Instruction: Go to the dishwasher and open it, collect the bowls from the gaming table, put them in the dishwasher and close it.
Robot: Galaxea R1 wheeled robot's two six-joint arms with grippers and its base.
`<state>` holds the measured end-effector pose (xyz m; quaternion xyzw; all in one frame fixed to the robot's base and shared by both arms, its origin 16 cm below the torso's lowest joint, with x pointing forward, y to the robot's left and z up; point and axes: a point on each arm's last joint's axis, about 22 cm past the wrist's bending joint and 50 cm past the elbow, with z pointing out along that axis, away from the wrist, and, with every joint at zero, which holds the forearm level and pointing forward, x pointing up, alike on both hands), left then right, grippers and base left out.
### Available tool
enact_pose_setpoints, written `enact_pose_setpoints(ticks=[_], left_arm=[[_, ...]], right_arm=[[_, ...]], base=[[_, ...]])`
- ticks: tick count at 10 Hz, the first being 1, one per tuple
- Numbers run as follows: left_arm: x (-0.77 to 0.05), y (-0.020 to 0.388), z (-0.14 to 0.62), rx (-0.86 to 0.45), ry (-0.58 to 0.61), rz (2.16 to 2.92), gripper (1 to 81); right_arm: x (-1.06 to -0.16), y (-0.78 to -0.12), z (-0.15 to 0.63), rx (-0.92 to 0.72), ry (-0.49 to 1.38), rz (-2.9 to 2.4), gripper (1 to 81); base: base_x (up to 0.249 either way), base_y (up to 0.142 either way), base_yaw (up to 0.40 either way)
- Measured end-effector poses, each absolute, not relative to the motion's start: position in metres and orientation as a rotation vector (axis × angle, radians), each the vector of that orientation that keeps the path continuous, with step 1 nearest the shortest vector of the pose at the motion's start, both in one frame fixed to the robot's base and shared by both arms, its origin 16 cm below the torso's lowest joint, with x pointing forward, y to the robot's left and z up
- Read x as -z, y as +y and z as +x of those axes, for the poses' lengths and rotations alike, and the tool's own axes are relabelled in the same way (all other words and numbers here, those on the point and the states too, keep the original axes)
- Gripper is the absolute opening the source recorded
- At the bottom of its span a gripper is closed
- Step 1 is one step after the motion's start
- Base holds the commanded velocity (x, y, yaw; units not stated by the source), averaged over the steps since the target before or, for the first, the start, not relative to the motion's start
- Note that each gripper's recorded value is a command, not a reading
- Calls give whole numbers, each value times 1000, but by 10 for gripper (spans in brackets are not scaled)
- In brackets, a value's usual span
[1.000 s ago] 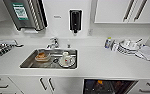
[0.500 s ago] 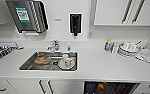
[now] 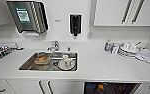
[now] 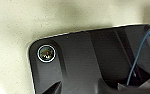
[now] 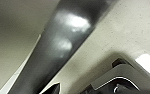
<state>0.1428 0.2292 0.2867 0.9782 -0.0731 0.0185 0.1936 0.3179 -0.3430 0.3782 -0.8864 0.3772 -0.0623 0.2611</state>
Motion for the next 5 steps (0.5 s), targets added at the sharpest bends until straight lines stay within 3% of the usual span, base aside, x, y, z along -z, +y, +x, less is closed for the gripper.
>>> enact_pose_setpoints(ticks=[5], left_arm=[[-287, 238, 141, -49, -205, 2754, 811]], right_arm=[[-408, -345, 399, 277, 1064, -2297, 811]], base=[[0, 0, 0]])
